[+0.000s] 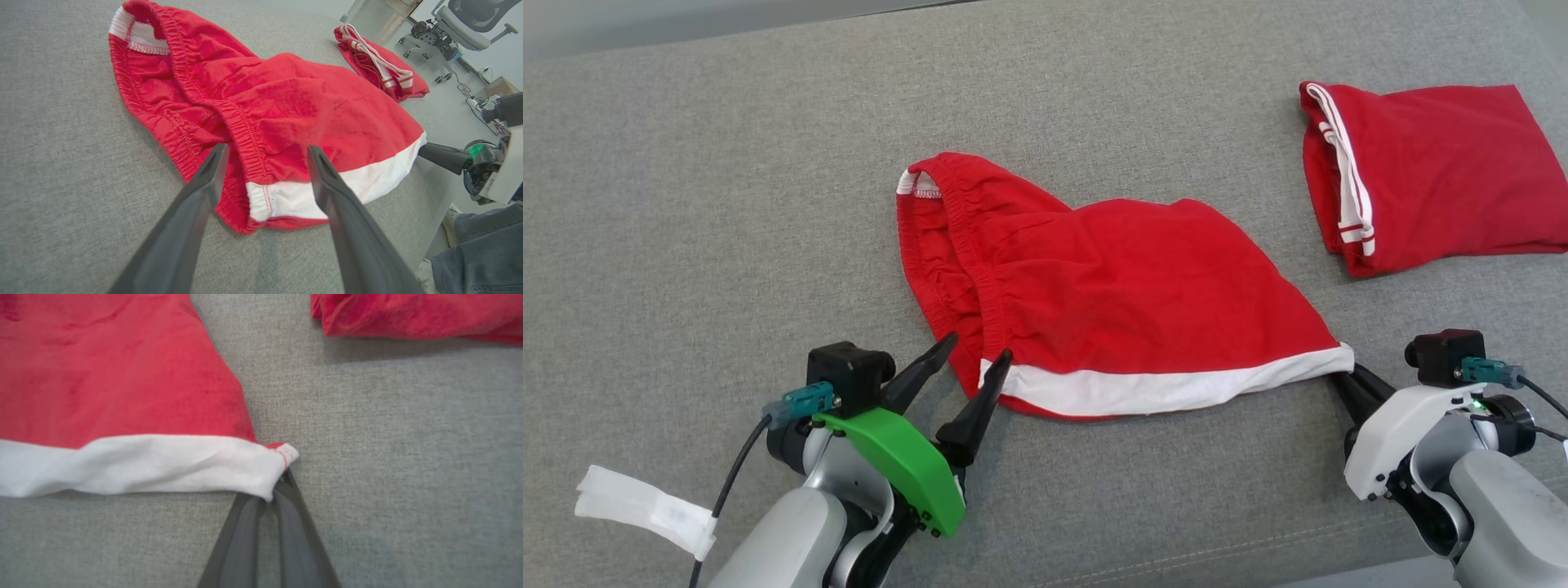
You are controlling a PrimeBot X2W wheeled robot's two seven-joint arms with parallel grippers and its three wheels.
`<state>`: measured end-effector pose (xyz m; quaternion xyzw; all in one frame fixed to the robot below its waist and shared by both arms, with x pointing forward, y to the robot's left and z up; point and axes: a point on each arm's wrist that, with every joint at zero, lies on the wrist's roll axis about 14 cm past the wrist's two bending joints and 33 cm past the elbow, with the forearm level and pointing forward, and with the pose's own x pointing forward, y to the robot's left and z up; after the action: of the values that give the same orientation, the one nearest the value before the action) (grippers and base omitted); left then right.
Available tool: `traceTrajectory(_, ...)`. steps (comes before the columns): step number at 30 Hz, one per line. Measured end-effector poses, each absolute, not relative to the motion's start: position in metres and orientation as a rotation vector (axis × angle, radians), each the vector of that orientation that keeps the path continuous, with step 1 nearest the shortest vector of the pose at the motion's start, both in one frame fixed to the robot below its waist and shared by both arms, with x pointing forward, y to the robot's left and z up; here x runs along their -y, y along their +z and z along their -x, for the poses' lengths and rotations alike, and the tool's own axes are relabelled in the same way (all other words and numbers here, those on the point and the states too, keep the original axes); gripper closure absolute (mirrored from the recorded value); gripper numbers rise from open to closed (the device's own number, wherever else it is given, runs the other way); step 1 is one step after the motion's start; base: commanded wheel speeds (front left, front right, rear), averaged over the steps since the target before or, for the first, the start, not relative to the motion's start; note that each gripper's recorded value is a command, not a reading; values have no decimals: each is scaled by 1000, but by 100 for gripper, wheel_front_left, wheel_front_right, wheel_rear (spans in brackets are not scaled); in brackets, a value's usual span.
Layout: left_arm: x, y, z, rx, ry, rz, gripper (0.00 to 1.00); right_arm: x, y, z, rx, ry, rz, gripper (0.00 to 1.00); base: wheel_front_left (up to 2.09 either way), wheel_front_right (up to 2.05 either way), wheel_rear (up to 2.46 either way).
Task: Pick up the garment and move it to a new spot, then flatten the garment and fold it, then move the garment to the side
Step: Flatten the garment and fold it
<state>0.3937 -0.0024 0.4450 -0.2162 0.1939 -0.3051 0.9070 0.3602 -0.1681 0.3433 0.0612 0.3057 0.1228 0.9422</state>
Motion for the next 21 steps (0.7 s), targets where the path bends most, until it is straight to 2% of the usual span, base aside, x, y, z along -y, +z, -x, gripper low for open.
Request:
traceTrajectory(4,5,444,-387,-429,-639,475,2,168,343,-361,-625,256,-124,100,0,0,0)
traceTrajectory(8,8,432,-378,-489,-652,472,35,167,343,-363,-623,256,-123,100,0,0,0)
traceTrajectory(10,10,431,-376,-499,-661,486,41,167,343,-364,-620,258,-125,100,0,0,0)
traceTrajectory(11,12,430,-376,-507,-658,500,50,167,343,-363,-619,260,-127,100,0,0,0)
traceTrajectory(17,12,416,-372,-563,-658,481,58,166,343,-366,-616,258,-130,100,0,0,0)
traceTrajectory(21,9,409,-373,-581,-649,473,59,166,343,-366,-611,254,-135,100,0,0,0)
